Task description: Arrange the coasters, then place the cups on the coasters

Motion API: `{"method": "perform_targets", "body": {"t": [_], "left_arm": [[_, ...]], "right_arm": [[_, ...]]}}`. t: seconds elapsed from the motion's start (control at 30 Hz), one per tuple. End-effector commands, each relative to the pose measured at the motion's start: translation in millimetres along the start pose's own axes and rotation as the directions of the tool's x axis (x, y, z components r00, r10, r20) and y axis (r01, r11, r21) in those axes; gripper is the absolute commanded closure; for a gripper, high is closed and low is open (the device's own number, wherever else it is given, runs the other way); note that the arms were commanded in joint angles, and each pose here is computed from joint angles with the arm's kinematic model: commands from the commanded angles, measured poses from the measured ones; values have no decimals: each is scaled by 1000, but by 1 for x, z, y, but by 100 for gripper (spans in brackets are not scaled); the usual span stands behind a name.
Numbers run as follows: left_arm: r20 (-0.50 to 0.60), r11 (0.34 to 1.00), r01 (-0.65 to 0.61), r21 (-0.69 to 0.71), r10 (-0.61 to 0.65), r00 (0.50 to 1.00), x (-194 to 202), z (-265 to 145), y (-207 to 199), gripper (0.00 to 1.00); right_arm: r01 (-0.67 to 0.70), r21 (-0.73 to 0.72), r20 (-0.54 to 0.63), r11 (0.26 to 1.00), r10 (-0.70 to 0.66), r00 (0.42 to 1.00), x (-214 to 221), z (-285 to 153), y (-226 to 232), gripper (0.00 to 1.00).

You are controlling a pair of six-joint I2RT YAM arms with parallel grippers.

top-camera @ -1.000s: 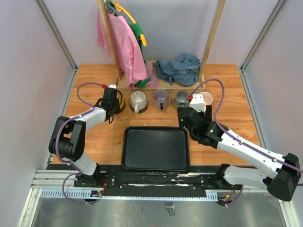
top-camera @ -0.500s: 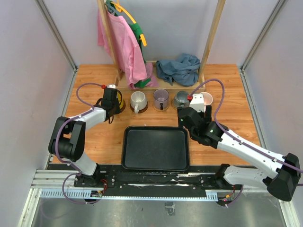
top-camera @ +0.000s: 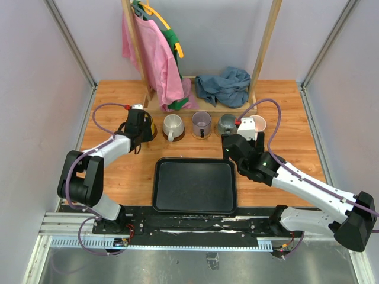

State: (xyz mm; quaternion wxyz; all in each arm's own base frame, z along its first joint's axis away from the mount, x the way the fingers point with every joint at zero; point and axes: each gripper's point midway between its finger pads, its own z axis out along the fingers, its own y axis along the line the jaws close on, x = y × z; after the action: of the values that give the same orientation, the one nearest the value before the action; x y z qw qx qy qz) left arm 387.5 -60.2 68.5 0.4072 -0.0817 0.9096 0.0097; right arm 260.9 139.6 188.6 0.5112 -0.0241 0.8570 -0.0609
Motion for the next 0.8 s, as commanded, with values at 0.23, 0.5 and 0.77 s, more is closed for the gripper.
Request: {"method": "perform_targets", "body": {"t": [0.23, 0.5, 0.77], "left_arm": [[2, 998, 18, -66, -17, 1000, -7, -14, 15, 45], [6, 993, 23, -117, -22, 1000, -7, -19, 25, 44], [4, 991, 25, -128, -25, 1000, -6, -20, 27, 44]], "right_arm": [[-16, 24, -10, 1000, 16, 1000, 4, 2, -6, 2], [-8, 21, -19, 1000, 8, 1000, 5, 5, -3, 2], [-4, 22, -21, 1000, 5, 1000, 7, 5, -3, 2]]}}
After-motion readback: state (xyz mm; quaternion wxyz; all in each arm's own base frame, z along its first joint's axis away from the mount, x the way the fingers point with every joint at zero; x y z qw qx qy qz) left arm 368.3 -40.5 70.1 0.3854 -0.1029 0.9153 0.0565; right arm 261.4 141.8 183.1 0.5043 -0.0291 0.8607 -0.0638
